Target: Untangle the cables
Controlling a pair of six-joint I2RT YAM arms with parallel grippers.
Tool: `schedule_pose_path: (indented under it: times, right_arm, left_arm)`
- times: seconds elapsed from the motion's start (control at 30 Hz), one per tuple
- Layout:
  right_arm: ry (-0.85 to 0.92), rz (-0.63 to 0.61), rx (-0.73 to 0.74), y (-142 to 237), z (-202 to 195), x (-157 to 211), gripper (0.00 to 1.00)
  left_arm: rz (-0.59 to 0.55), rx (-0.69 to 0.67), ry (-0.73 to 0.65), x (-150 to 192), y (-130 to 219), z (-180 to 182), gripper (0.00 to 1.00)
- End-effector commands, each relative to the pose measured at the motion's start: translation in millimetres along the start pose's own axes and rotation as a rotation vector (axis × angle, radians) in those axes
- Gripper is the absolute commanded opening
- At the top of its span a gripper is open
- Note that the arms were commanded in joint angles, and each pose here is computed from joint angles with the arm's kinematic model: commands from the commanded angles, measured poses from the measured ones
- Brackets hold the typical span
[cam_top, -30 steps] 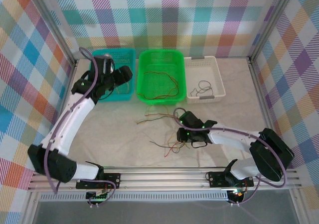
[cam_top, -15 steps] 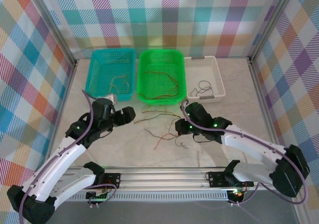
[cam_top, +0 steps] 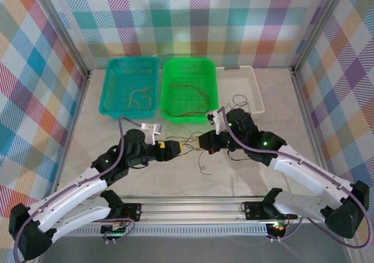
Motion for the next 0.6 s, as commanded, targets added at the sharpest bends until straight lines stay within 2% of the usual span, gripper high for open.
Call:
schedule_pose_path:
  times: [0.0, 0.1, 0.17, 0.3, 0.47, 0.57]
  right_arm:
    - [0.048, -0.020, -0.092, 4, 16, -11, 0.00]
    - [0.049, -0.020, -0.112, 4, 18, -14, 0.00]
    - [0.051, -0.026, -0.113, 5, 19, -16, 0.00]
    - [0.056, -0.048, -0.096, 10, 19, -22, 0.00]
    - [0.057, -0.071, -0.110, 13, 23, -29, 0.00]
    - [0.057, -0.078, -0.123, 15, 26, -32, 0.00]
  left_arm:
    - [0.009, 0.129, -0.042, 5, -5, -19, 0.80]
    - [0.037, 0.133, -0.053, 12, -11, -17, 0.78]
    - [0.062, 0.136, -0.063, 18, -15, -15, 0.74]
    - [0.114, 0.133, -0.095, 31, -21, -12, 0.56]
    - [0.159, 0.117, -0.119, 40, -28, -9, 0.54]
    - [0.169, 0.116, -0.134, 44, -30, -10, 0.42]
Point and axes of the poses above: each hand's point on the last joint's axis, 136 mm out from that joint toward the fingers, its own y axis back along the fingers, its own z axis along the line the jaws close on, x = y × z, the point moved 6 cm from there along y, back along the fingers, and after that the axes turned 14 degrees about y, right-handed, at the moved point
